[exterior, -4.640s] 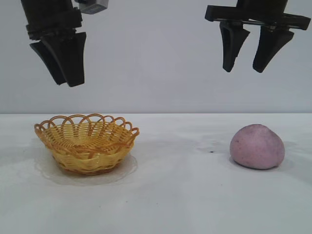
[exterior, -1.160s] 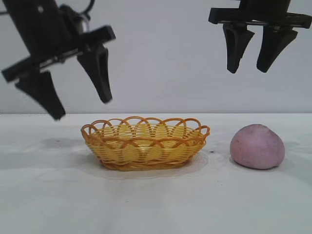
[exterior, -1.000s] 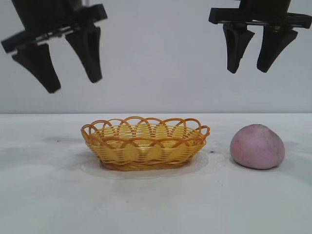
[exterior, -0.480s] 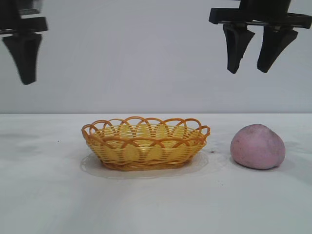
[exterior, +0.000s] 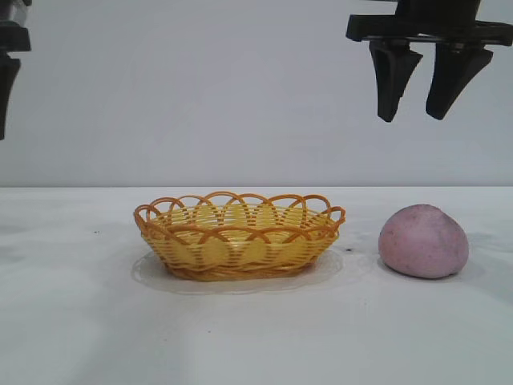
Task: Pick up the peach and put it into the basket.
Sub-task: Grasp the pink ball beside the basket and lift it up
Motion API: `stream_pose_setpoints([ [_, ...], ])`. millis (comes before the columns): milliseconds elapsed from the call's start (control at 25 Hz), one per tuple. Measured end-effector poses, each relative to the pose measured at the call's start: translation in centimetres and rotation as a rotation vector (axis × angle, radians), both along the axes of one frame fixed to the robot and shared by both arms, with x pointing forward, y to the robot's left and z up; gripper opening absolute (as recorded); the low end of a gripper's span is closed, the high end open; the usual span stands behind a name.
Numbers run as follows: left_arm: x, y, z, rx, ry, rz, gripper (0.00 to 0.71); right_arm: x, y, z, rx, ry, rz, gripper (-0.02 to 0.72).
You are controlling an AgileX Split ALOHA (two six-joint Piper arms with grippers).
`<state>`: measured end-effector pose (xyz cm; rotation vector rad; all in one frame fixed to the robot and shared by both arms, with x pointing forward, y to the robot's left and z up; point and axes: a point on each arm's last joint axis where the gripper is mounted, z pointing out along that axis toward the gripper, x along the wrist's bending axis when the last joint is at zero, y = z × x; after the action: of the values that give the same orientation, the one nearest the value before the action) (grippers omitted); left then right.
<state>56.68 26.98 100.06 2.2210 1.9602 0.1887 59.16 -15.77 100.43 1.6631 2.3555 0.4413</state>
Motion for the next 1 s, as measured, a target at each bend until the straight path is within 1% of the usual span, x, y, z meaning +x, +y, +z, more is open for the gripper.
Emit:
stream_pose_setpoints([
  [80, -1.6, 0.1, 0.6, -0.001, -0.005, 0.001, 0.53, 0.0, 0.0, 0.0, -0.001, 0.002, 0.0, 0.384],
  [240, -5.5, 0.5, 2.6, -0.009, -0.059, 0.016, 0.53, 0.0, 0.0, 0.0, -0.002, 0.004, 0.0, 0.384],
  [360, -8.7, 0.8, 4.3, -0.017, -0.127, 0.02, 0.53, 0.0, 0.0, 0.0, -0.002, 0.006, 0.0, 0.384],
  [480, -12.3, 1.1, 6.2, -0.029, -0.228, 0.02, 0.53, -0.1, 0.0, 0.0, -0.004, 0.009, 0.0, 0.384],
  [600, -16.0, 1.4, 7.6, -0.042, -0.322, 0.02, 0.53, -0.1, 0.0, 0.0, -0.004, 0.01, 0.0, 0.384],
  [720, -19.7, 1.7, 8.4, -0.055, -0.402, 0.02, 0.53, -0.1, 0.0, 0.0, -0.004, 0.01, 0.0, 0.384],
  [840, -23.2, 2.0, 8.6, -0.064, -0.468, 0.017, 0.53, -0.1, 0.0, 0.0, -0.005, 0.012, 0.0, 0.384],
  [1000, -27.3, 2.3, 7.5, -0.076, -0.527, 0.013, 0.53, -0.1, 0.0, 0.0, -0.005, 0.012, 0.0, 0.384],
])
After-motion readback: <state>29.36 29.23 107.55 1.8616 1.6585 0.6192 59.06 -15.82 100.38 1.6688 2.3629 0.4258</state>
